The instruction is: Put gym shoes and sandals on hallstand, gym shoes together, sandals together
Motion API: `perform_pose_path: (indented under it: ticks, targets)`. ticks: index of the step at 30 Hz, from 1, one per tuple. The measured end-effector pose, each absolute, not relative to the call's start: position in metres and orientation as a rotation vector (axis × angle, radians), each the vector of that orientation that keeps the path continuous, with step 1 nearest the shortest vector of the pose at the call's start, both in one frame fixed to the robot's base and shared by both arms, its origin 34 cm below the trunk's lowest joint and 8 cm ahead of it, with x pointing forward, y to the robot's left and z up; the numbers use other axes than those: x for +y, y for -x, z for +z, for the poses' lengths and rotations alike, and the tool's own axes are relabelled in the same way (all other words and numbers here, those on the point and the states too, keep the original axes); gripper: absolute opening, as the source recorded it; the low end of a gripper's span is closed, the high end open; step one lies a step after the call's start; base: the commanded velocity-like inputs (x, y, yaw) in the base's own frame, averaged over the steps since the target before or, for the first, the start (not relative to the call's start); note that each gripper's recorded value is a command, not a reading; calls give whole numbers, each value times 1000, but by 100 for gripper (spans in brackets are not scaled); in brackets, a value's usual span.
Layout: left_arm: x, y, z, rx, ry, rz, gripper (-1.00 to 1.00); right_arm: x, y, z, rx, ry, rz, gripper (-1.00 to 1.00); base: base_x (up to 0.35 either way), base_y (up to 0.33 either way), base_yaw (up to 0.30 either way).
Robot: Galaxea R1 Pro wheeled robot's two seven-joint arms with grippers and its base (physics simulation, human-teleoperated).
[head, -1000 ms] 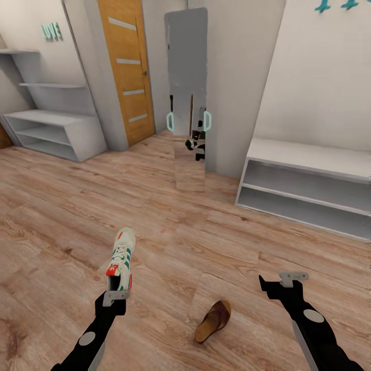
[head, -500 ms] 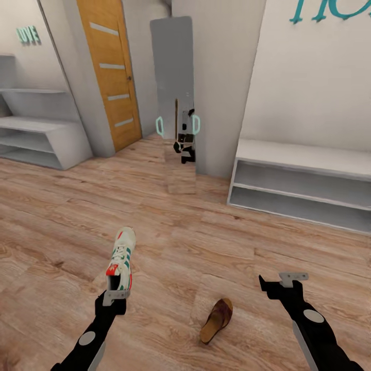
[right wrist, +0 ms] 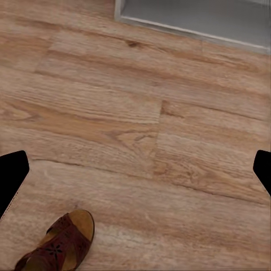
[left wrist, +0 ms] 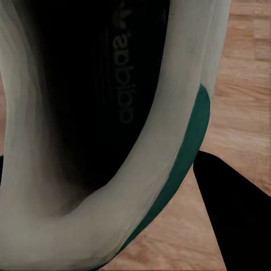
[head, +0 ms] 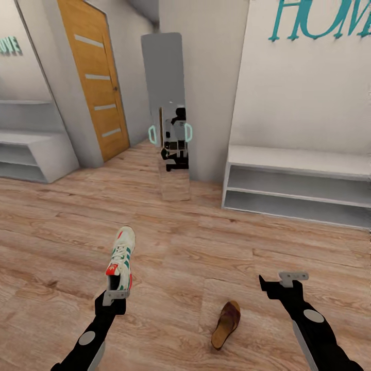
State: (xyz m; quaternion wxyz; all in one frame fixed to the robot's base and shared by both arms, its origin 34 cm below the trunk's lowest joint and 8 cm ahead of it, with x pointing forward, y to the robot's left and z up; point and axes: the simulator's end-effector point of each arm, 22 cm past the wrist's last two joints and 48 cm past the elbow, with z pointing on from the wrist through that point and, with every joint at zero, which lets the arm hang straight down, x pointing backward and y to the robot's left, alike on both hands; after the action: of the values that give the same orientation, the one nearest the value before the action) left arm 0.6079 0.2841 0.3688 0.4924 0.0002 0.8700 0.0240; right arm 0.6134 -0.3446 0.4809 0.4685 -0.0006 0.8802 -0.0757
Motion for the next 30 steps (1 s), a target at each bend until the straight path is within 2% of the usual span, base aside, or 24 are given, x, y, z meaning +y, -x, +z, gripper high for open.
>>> perform_pose_path:
  ticks: [14, 30]
  targets:
    - [284, -611, 376, 2097, 0, 58, -100, -345, -615, 488, 2145, 0, -185, 100, 191, 258, -194]
    - [284, -614, 384, 2082, 1, 58, -100, -345, -616, 496, 2129, -1, -184, 100, 20, 20, -194]
